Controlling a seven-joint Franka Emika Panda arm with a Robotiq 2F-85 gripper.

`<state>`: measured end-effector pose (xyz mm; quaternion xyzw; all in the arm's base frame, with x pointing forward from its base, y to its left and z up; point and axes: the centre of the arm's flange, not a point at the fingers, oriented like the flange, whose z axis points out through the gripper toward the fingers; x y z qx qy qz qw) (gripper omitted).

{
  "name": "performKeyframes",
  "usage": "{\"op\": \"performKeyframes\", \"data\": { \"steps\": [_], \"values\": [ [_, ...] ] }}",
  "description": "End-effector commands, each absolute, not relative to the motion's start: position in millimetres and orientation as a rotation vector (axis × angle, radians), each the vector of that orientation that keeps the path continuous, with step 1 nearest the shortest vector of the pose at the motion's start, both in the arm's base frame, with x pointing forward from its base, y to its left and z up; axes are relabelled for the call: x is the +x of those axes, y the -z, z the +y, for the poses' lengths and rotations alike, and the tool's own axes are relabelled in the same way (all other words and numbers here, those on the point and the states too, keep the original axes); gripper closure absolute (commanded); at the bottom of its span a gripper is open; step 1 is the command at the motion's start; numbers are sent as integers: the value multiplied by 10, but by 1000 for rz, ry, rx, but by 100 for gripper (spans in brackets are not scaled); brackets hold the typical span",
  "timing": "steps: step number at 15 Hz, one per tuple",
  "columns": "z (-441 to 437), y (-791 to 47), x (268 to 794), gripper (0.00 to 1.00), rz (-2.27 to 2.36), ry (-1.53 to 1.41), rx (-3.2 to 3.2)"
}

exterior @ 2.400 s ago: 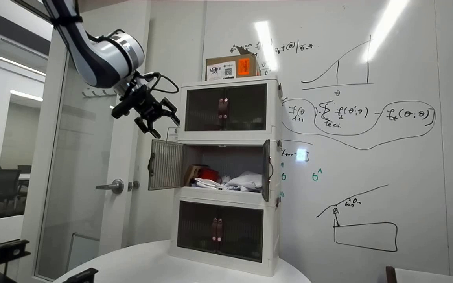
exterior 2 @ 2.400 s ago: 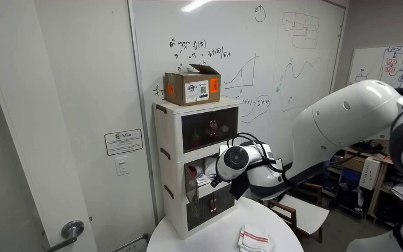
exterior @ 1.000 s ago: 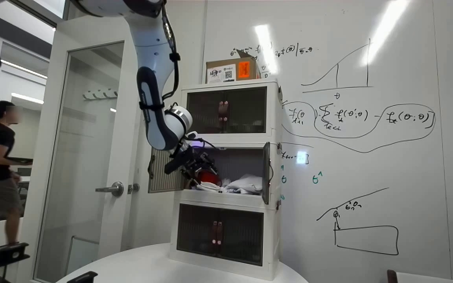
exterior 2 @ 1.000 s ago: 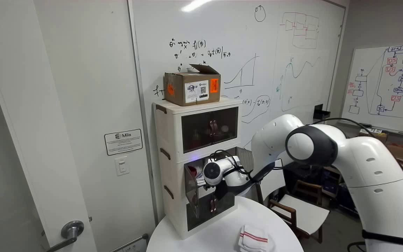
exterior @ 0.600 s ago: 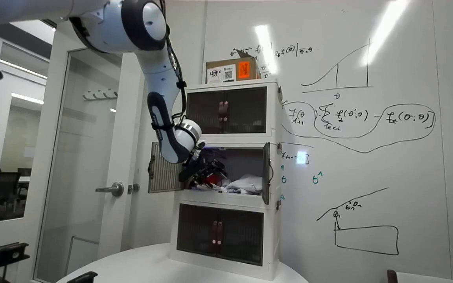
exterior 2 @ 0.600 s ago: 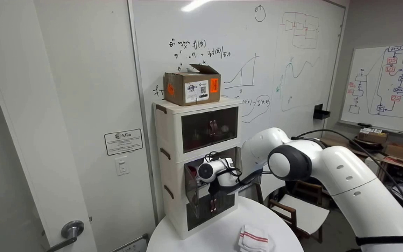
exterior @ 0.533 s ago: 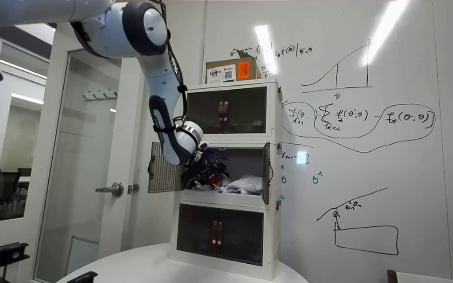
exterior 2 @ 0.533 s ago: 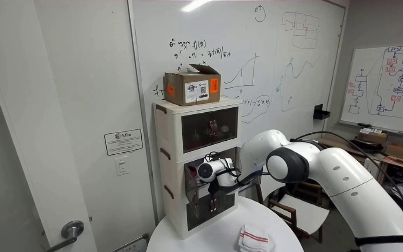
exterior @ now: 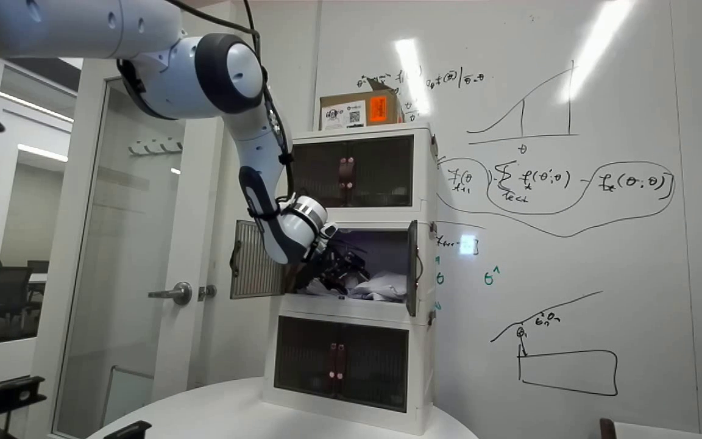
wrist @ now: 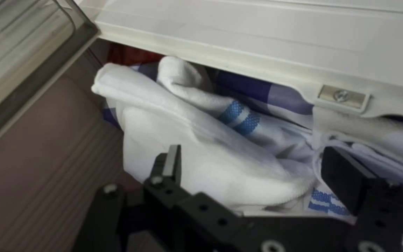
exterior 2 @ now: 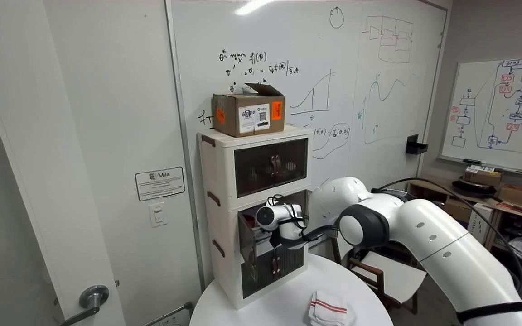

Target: Pick up one tea towel from the middle cabinet and put it on the table

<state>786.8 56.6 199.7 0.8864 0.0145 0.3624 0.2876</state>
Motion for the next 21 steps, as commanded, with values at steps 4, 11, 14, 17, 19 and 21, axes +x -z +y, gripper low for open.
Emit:
{"op": "performKeyframes", "data": {
  "steps": [4, 11, 14, 17, 19, 21],
  "values": [
    [523, -2054, 8030, 0, 290, -851, 2189],
    [381, -2140, 8010, 0, 499, -852, 2013],
    [319, -2143, 8027, 0, 538, -839, 1933],
    [244, -2131, 8023, 0, 579, -827, 1896],
    [214, -2115, 8019, 0, 606, -818, 1884],
    [198, -2079, 8032, 0, 631, -795, 1869]
  ]
}}
